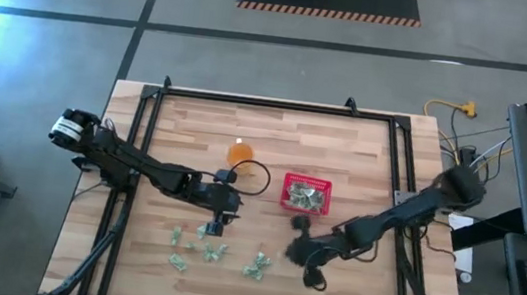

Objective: Pick and place Stevia / Truvia into bins
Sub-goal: Put the stevia packet into the basket

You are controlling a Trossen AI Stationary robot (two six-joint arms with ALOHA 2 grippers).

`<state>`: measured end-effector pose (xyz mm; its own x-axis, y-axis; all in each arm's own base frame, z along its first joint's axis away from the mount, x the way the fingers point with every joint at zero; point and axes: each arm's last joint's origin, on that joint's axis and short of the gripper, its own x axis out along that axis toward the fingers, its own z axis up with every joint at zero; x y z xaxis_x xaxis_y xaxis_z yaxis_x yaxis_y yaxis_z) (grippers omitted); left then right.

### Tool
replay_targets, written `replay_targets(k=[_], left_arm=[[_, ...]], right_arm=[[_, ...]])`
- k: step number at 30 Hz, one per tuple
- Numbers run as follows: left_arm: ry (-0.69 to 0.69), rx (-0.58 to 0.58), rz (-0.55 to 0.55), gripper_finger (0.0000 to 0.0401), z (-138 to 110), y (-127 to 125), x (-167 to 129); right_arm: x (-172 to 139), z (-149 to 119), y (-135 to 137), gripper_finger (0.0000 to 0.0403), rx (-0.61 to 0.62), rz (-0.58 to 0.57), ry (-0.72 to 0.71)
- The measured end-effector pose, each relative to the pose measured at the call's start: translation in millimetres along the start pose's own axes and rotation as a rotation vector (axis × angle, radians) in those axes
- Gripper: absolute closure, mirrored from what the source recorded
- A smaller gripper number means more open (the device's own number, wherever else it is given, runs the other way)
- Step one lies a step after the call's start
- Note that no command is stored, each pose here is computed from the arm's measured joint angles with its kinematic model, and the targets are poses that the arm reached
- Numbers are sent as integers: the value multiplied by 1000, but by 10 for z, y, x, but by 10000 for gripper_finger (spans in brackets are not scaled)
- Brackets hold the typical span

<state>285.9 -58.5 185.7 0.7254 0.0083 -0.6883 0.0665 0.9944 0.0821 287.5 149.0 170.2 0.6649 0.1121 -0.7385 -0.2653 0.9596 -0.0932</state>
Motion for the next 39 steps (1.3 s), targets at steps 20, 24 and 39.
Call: replay_targets(k=[20,24,39], left_arm=[[-3,2,0,239,3,0,0],[-3,2,0,239,3,0,0],[77,-37,-112,239,-71,-67,-11]], right_arm=[[-351,-363,-631,391,140,-722,153],[-321,-440,-680,370,167,-695,186],[-365,-343,-645,268,169,-625,208]])
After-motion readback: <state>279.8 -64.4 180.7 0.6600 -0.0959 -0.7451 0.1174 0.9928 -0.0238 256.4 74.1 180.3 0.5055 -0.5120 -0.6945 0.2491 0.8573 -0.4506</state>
